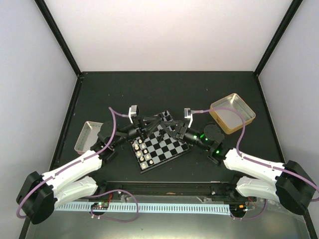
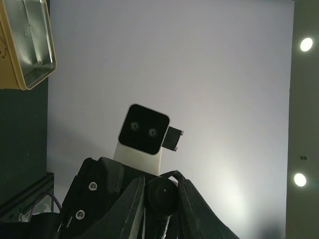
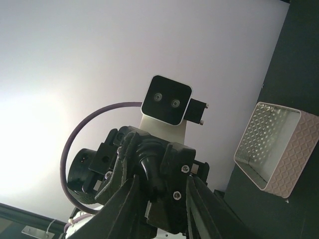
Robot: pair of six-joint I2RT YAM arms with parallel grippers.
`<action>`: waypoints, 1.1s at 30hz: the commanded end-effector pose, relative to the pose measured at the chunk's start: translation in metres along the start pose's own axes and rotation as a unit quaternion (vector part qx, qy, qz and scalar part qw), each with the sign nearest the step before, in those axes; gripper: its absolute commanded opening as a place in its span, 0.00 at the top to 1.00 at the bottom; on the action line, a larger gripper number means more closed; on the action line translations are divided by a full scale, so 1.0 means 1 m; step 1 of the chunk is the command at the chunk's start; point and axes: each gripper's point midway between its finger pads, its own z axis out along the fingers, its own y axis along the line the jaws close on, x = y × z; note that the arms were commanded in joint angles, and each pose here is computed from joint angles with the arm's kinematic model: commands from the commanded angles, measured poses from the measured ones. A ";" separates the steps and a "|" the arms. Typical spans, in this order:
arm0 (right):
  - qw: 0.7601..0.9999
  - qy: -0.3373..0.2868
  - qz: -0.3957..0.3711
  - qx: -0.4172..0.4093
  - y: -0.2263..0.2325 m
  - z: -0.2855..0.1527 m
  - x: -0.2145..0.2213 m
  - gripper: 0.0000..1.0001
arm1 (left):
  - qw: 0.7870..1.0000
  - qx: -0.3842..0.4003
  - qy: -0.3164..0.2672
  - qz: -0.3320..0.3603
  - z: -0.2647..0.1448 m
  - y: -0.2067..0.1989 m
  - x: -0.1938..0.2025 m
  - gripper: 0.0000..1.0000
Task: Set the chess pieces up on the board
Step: Place the chess piece on the chessboard.
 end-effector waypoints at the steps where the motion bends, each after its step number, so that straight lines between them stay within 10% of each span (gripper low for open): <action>1: 1.000 -0.019 -0.003 -0.020 0.015 0.004 -0.011 0.73 | 0.999 0.041 0.003 -0.007 -0.001 -0.025 0.004 0.95; 14: 0.999 -0.026 -0.009 -0.021 0.019 0.007 -0.015 0.75 | 0.999 0.042 0.001 -0.010 -0.003 -0.025 0.004 0.95; 23: 1.000 -0.030 -0.006 -0.007 0.013 0.006 -0.016 0.95 | 0.999 0.036 -0.002 -0.013 -0.004 -0.021 0.003 0.95; 33: 0.988 0.029 -0.084 0.124 -0.019 -0.006 -0.008 0.99 | 0.991 -0.085 -0.084 0.063 -0.031 0.024 -0.017 0.39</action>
